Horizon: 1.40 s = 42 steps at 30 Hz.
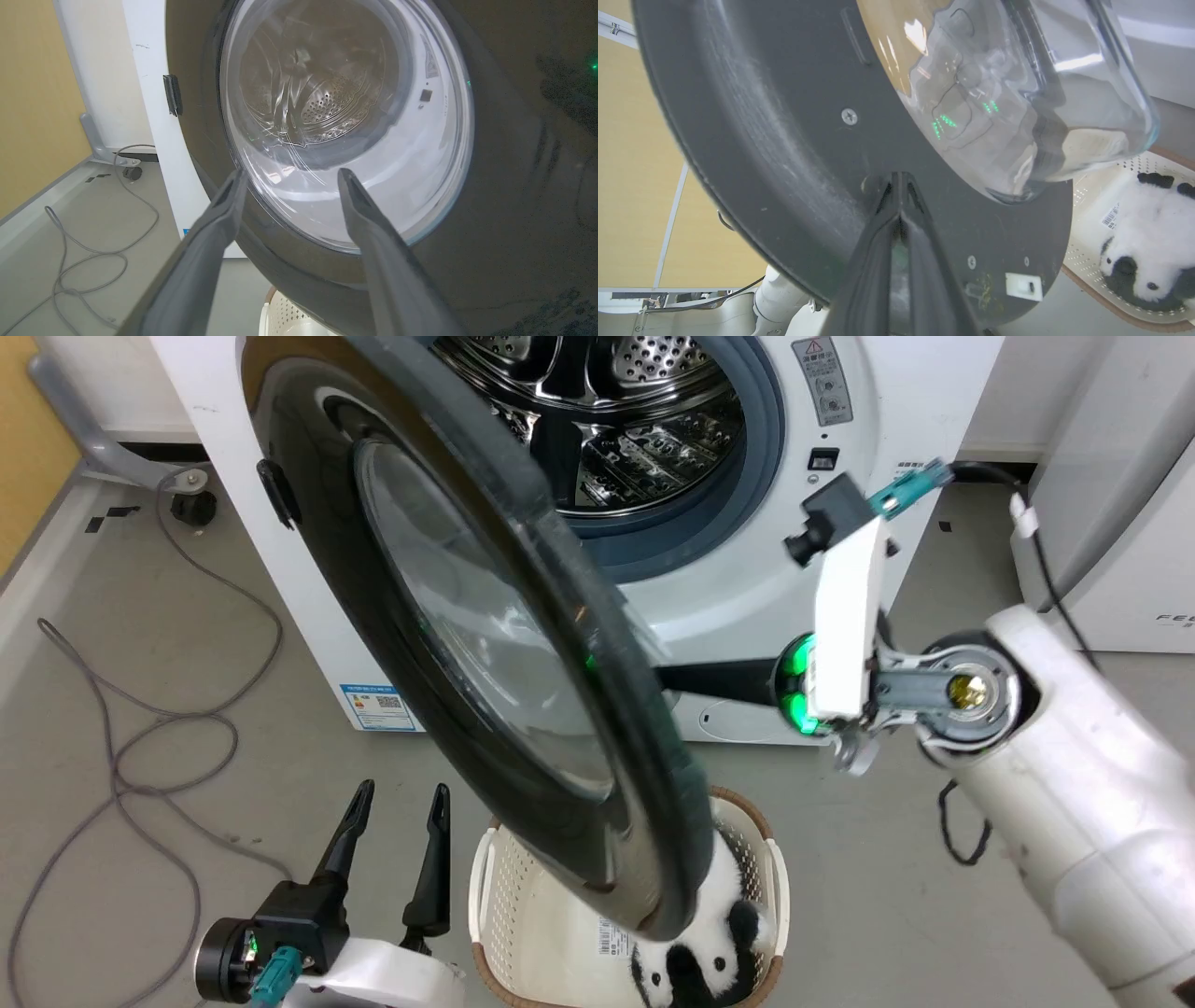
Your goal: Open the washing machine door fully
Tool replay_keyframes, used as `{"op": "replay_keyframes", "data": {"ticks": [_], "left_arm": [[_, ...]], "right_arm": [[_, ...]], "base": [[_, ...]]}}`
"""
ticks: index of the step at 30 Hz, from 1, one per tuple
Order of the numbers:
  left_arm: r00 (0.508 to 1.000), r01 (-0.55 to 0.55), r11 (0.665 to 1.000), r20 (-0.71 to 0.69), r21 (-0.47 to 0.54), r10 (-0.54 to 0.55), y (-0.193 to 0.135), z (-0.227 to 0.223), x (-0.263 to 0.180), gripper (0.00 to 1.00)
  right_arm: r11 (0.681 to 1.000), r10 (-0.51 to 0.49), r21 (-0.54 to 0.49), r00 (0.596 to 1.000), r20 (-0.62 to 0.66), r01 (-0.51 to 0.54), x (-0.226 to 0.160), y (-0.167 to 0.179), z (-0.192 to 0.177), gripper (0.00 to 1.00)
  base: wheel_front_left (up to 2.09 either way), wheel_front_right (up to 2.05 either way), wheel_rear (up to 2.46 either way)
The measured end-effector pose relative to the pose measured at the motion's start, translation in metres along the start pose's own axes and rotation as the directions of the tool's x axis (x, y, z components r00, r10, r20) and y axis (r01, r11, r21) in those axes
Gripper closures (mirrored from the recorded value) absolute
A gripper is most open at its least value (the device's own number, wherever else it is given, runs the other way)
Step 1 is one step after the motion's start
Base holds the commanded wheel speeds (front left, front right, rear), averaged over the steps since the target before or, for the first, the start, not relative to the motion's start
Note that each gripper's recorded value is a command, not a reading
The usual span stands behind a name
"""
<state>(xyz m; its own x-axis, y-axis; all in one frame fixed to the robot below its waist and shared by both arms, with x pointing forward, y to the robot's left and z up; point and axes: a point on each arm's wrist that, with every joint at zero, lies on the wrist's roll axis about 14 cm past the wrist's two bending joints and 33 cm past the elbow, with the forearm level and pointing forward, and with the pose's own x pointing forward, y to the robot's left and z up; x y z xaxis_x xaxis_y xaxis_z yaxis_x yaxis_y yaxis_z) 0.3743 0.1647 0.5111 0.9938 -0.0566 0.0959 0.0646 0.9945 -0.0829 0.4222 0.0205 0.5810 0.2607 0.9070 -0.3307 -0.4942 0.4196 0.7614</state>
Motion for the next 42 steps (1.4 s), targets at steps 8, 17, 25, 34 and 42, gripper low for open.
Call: {"op": "replay_keyframes", "data": {"ticks": [8,17,25,34,42], "left_arm": [[1.0,-0.006,1.0,-0.011,0.0,0.006,0.0,-0.003,-0.002,0.0],[1.0,-0.013,1.0,-0.021,0.001,0.013,0.002,-0.006,-0.002,0.0],[1.0,-0.024,1.0,-0.018,0.003,0.024,0.004,-0.005,-0.005,0.0],[1.0,-0.006,1.0,-0.018,0.001,0.006,-0.002,-0.005,-0.004,0.0],[0.999,-0.007,1.0,-0.031,0.001,0.007,-0.001,-0.009,-0.007,0.0]], "right_arm": [[0.994,0.109,-0.026,0.993,-0.04,-0.11,0.018,0.032,-0.023,1.0],[0.98,0.189,-0.044,0.98,-0.062,-0.192,0.028,0.055,-0.039,1.0],[0.977,0.209,-0.002,0.968,0.136,-0.211,0.019,0.051,-0.028,0.0],[0.973,0.038,0.18,0.869,0.494,-0.144,-0.024,-0.011,-0.017,0.0],[0.94,-0.227,0.34,0.67,0.707,-0.04,-0.081,-0.078,-0.043,0.0]], "base": [[0.0,0.0,0.0],[0.0,0.0,0.0],[0.0,0.0,0.0],[0.0,0.0,0.0],[0.0,0.0,0.0]]}}
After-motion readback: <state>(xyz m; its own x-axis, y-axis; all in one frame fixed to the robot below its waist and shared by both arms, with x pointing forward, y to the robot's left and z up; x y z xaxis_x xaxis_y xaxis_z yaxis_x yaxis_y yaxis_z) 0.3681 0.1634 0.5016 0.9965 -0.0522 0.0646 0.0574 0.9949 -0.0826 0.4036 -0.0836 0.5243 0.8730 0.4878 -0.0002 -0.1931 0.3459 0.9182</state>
